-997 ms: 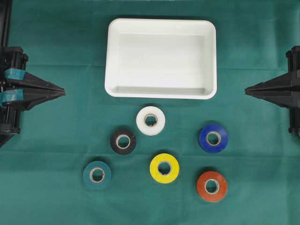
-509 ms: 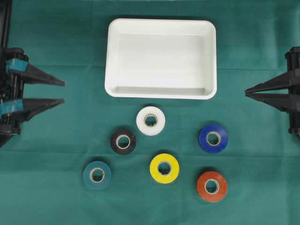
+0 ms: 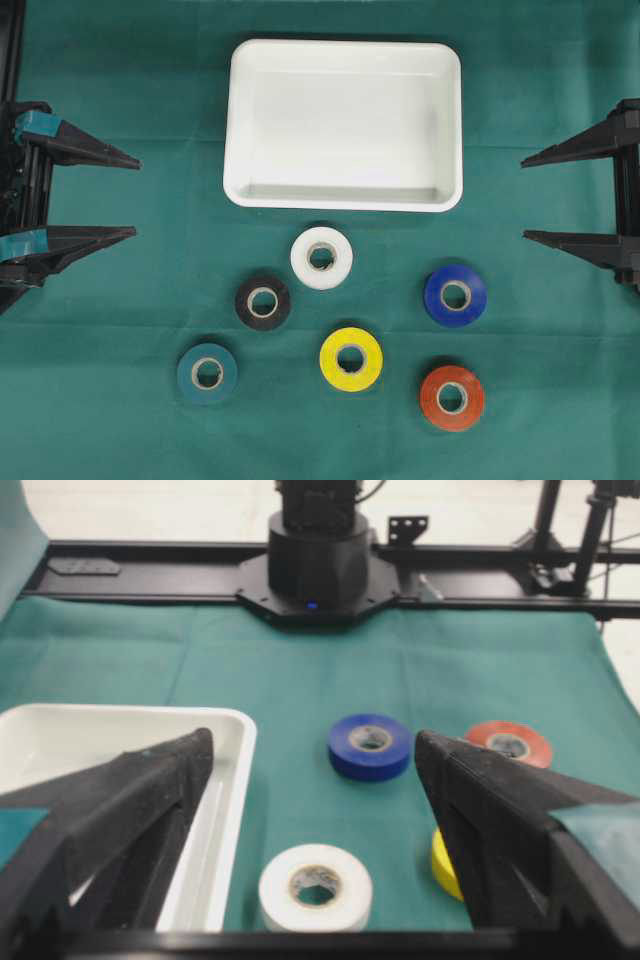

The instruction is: Pick up the tape from a random location and place it into the white case.

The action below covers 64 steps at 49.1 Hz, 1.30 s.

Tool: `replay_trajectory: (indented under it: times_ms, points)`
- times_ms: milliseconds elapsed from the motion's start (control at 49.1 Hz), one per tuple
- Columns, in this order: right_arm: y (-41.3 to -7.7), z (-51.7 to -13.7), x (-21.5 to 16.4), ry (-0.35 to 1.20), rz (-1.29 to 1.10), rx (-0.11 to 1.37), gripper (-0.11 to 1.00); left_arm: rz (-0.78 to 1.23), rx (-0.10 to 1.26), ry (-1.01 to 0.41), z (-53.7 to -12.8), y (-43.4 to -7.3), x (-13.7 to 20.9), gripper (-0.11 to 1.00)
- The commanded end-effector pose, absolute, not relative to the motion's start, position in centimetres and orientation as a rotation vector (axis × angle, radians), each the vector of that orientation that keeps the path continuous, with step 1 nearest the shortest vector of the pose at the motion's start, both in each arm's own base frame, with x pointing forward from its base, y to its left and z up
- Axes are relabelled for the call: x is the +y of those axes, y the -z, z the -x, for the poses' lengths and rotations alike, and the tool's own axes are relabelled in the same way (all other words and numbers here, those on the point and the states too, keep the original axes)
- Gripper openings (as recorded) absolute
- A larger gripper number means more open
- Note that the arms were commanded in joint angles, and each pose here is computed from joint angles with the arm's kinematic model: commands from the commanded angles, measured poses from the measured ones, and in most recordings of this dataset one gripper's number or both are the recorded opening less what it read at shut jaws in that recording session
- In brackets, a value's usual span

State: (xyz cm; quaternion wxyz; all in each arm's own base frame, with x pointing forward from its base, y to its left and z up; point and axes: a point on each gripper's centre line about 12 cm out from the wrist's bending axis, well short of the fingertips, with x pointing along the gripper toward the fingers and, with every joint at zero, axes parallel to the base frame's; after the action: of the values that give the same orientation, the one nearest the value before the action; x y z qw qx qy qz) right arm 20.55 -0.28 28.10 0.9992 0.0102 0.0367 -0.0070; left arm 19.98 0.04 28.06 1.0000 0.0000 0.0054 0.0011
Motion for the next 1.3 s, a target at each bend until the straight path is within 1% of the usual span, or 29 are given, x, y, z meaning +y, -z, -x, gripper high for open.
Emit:
replay_trajectory:
  times_ms: [0, 142, 488, 814, 1282]
  points:
    - [-29.2, -20.9, -0.3, 0.016, -0.023, 0.047, 0.92, 0.0, -0.011, -0.001, -20.3, -29.0, 0.0, 0.99]
    - [-29.2, -20.9, -0.3, 0.016, -0.023, 0.047, 0.92, 0.005, -0.006, 0.012, -20.3, -29.0, -0.2, 0.99]
    - [-29.2, -20.9, -0.3, 0.016, -0.023, 0.047, 0.92, 0.006, -0.001, 0.142, -20.1, -28.9, -2.9, 0.99]
    - [-29.2, -21.0, -0.3, 0.016, -0.023, 0.054, 0.92, 0.007, 0.004, 0.146, -20.4, -28.9, -3.0, 0.99]
    - [-29.1, -21.2, -0.3, 0.016, -0.023, 0.063, 0.92, -0.001, 0.089, 0.147, -27.1, -29.3, -4.0, 0.99]
